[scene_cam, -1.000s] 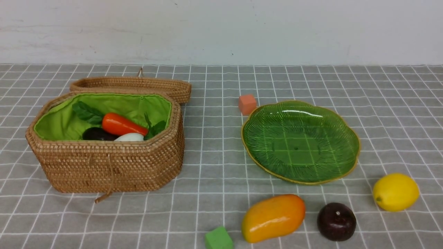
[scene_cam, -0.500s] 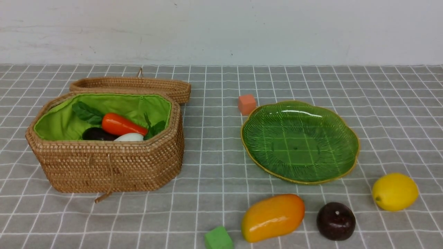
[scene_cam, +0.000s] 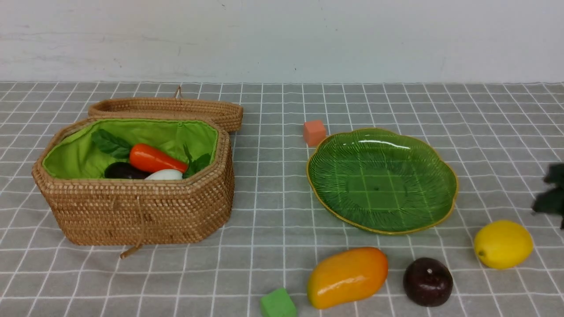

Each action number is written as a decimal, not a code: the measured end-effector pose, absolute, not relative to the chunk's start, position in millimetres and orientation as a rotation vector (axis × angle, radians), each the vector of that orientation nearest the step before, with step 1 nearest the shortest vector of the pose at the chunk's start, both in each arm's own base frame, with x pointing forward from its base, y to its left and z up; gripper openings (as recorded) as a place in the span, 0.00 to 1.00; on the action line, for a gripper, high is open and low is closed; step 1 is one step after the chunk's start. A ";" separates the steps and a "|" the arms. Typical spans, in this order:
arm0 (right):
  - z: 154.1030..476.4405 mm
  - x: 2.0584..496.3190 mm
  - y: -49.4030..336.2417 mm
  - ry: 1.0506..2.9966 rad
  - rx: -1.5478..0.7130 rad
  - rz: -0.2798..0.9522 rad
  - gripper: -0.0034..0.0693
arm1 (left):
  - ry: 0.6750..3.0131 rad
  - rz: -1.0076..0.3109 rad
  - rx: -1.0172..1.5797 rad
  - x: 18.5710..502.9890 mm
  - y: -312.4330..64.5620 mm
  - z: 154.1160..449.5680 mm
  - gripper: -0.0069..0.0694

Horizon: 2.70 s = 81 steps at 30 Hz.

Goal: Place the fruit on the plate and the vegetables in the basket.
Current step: Use the right arm to grab a lemon and put it into the right plate, then use the right arm to grab a mangosteen and put it into the right plate

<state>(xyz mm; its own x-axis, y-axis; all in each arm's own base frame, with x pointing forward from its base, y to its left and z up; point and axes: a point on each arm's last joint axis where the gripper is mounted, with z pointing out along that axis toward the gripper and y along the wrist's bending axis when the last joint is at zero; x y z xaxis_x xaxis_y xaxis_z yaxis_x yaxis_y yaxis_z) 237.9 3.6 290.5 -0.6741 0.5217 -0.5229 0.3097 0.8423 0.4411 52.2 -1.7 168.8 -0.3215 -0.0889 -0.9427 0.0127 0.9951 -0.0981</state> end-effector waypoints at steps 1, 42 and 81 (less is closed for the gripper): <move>292.8 247.1 3.7 2.367 0.630 0.432 0.69 | 1.896 -0.102 -0.055 52.2 -1.7 168.8 0.15; 251.6 334.5 -15.9 2.511 0.733 0.586 0.83 | 1.896 -0.102 -0.055 52.2 -1.7 168.8 0.20; 289.1 401.7 53.8 2.644 0.045 0.325 0.96 | 1.896 -0.102 -0.055 52.2 -1.7 168.8 0.24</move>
